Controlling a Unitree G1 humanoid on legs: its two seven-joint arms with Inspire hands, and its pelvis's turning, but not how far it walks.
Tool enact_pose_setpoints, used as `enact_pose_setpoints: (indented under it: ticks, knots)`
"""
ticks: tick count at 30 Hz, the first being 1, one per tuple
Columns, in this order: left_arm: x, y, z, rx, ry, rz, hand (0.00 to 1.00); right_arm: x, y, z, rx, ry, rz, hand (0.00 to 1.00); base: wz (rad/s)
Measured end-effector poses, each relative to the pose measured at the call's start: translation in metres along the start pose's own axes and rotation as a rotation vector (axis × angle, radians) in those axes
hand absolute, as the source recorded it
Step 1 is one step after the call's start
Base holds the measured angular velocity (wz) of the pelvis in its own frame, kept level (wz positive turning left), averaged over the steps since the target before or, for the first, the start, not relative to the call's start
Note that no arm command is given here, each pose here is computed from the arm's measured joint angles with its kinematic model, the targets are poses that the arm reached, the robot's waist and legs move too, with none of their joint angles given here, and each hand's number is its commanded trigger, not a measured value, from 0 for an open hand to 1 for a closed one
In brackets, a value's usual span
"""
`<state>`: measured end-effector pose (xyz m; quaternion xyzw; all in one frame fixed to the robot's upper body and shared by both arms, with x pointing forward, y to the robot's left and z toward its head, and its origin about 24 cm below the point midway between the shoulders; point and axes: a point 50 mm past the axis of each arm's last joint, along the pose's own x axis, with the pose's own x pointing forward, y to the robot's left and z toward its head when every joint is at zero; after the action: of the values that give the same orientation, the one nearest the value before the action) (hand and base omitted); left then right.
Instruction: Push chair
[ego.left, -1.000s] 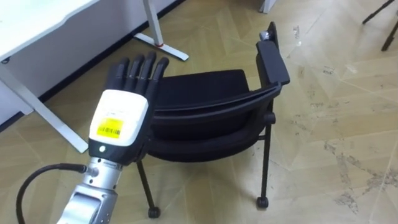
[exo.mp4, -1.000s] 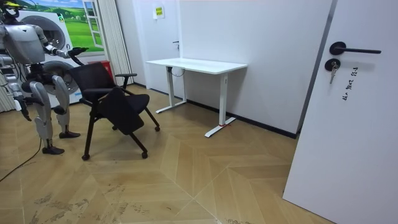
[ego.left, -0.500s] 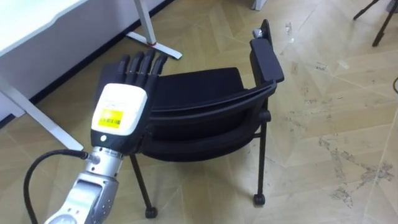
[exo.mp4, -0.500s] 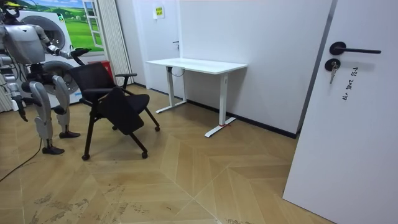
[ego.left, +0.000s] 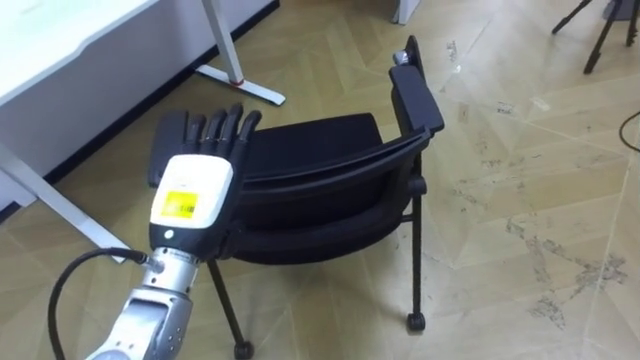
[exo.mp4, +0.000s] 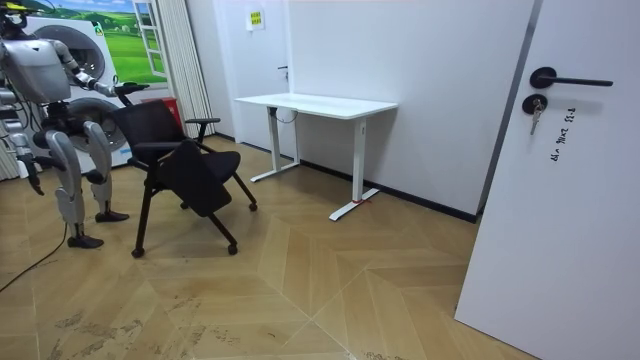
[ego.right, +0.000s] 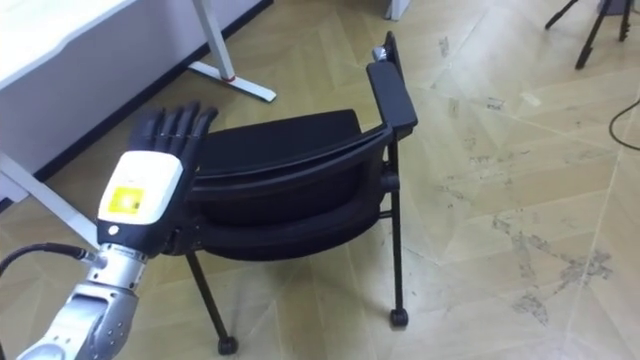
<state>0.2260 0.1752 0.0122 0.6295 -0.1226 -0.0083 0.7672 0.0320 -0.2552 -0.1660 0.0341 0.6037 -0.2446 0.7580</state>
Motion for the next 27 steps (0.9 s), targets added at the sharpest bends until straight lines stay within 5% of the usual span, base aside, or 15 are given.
enact_pose_setpoints:
  ticks: [27]
  knots:
    - [0.002,-0.005,-0.024,-0.122,0.156,-0.049,0.0,0.0,0.003,0.001,0.01,-0.008,0.03,0.0,-0.03]
